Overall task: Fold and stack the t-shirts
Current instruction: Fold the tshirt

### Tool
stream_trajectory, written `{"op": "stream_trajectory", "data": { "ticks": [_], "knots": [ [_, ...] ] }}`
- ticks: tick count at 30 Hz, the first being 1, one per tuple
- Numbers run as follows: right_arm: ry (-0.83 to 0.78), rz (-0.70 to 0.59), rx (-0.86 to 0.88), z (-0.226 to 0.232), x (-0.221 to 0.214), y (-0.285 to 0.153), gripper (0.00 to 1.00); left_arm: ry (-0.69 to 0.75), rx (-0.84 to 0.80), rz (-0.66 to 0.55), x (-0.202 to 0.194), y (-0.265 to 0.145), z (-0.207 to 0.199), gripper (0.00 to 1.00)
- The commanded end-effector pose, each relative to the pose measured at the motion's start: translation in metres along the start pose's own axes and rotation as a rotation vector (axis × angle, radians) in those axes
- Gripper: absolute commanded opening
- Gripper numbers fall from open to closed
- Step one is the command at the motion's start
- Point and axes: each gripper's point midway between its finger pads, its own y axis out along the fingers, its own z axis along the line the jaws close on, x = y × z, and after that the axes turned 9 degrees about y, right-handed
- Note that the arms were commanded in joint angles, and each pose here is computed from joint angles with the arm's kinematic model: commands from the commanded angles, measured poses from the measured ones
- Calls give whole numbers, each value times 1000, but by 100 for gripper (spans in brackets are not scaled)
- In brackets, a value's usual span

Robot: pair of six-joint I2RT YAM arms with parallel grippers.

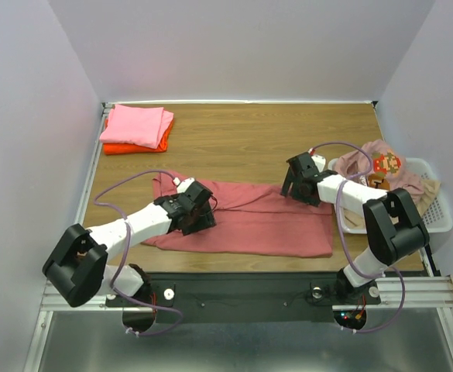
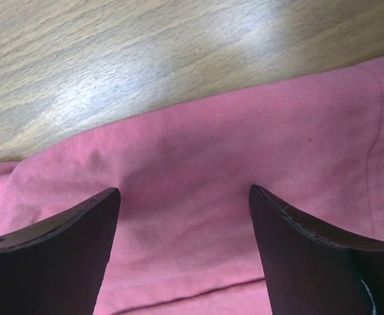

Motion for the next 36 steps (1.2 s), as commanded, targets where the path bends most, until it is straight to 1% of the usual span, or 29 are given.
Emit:
{"op": "stream_trajectory", "data": {
  "ticks": [1, 3, 5, 6, 7, 8, 10, 13, 15, 16, 19, 21, 22, 26, 27, 28, 29, 30, 31, 32, 33, 34, 35, 36],
  "knots": [
    [-1, -35, 32, 2, 9, -16, 86, -10, -74, -99, 26, -26, -21, 66],
    [0, -54, 55, 6, 16, -24, 86, -17, -79, -158, 40, -37, -23, 67],
    [-1, -63, 76, 11, 21, -29, 86, -15, -75, -211, 55, -44, -25, 72],
    [0, -70, 82, 12, 23, -31, 86, -21, -47, -220, 59, -44, -20, 74],
    [-7, -75, 89, 13, 25, -33, 86, -47, -17, -253, 74, -46, -15, 75],
    [-13, -77, 95, 15, 27, -34, 86, -56, 7, -261, 81, -45, -10, 75],
    [-15, -80, 88, 15, 28, -32, 86, -92, 61, -254, 94, -35, 6, 75],
    [-18, -65, 75, 12, 23, -27, 87, -143, 86, -223, 100, -13, 20, 75],
    [-27, -43, 56, 7, 15, -20, 87, -178, 99, -227, 109, 0, 33, 75],
    [-26, -35, 51, 6, 12, -18, 86, -176, 105, -192, 105, 11, 36, 75],
    [-31, 18, 52, 2, -5, -11, 87, -161, 110, -175, 113, 34, 37, 74],
    [-30, 42, 57, 0, -13, -9, 87, -149, 98, -170, 121, 45, 32, 74],
    [-28, 70, 66, -2, -22, -9, 87, -136, 103, -140, 121, 58, 29, 74],
    [-26, 158, 130, -2, -55, -14, 86, -113, 121, -93, 131, 91, 21, 73],
    [-35, 173, 146, -1, -63, -16, 86, -109, 119, -98, 138, 97, 17, 73],
    [-28, 190, 181, 5, -69, -21, 86, -100, 123, -128, 159, 108, 10, 73],
    [-49, 224, 190, 3, -87, -24, 86, -82, 124, -143, 172, 114, 5, 73],
    [-47, 269, 228, 10, -99, -30, 86, -62, 122, -76, 166, 135, 2, 73],
    [-50, 292, 237, 11, -110, -34, 86, -40, 94, -71, 177, 141, -9, 72],
    [-56, 308, 244, 13, -120, -38, 86, -34, 27, -131, 215, 137, -38, 71],
    [-96, 334, 264, 14, -139, -47, 86, -9, 33, -80, 208, 158, -40, 70],
    [-81, 351, 271, 17, -148, -52, 86, -6, -31, -132, 241, 151, -66, 70],
    [-84, 368, 283, 18, -158, -57, 86, -1, -45, -140, 250, 155, -76, 70],
    [-119, 417, 321, 22, -179, -68, 86, 14, -32, -108, 244, 174, -77, 70]
  ]
}}
